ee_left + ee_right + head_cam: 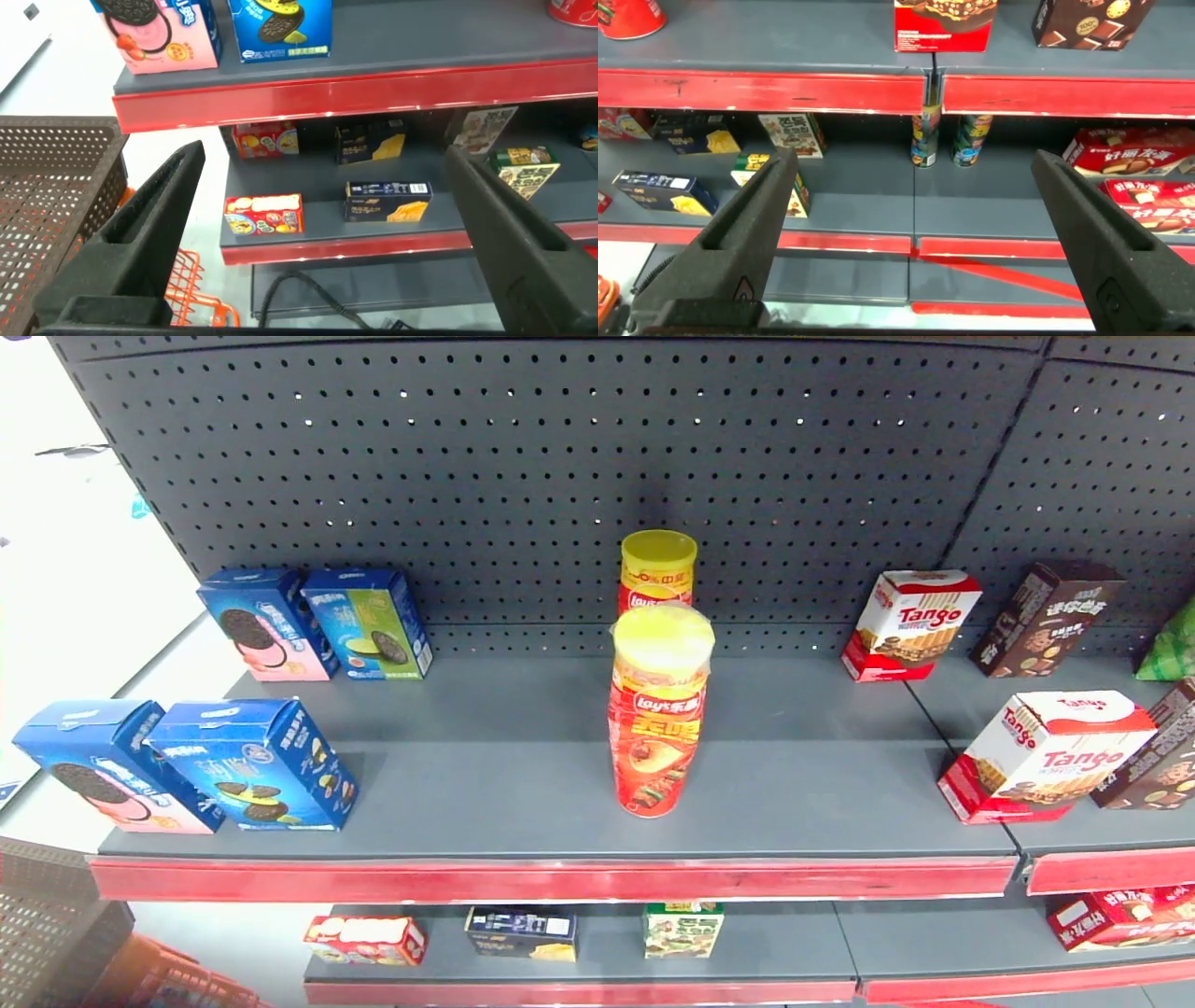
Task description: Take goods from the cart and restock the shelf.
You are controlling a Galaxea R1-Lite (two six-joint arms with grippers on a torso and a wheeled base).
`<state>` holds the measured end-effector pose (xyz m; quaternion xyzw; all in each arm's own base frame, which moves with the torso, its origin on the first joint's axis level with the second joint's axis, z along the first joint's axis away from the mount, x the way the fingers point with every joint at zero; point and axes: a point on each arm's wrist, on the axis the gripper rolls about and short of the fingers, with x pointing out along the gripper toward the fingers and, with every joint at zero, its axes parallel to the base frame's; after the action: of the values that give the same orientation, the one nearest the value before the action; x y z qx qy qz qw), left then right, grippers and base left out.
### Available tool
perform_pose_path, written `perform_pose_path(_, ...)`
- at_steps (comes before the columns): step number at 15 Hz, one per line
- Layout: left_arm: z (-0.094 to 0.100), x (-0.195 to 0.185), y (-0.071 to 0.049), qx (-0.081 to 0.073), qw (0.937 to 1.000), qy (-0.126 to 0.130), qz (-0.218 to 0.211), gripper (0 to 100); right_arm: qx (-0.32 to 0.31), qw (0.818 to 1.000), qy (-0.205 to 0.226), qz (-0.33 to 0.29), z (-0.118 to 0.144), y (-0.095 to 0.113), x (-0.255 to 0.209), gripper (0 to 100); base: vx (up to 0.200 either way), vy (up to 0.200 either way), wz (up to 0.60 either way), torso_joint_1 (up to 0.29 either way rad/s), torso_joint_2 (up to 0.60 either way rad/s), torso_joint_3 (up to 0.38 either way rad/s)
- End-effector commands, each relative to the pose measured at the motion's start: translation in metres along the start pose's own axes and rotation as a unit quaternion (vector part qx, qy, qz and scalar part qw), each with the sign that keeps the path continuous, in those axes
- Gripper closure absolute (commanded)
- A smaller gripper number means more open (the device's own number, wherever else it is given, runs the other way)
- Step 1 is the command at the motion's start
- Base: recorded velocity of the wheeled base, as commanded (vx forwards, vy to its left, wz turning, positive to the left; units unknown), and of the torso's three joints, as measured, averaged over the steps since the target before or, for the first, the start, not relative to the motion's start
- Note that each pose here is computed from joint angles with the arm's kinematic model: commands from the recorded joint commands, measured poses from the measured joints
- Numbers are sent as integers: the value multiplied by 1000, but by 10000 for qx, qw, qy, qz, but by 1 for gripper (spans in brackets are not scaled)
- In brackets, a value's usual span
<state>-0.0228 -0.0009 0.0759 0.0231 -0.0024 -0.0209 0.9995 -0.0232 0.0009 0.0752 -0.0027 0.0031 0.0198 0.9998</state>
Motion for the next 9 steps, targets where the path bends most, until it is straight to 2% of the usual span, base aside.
perform_pose_path(1,0,0,0,-1,10000,-4,3,0,-3,10000,6,2,0,0,0,0,0,0,0,0,0,0)
perform_pose_path(9,0,0,0,-16,10000,-4,3,0,-3,10000,6,2,0,0,0,0,0,0,0,0,0,0)
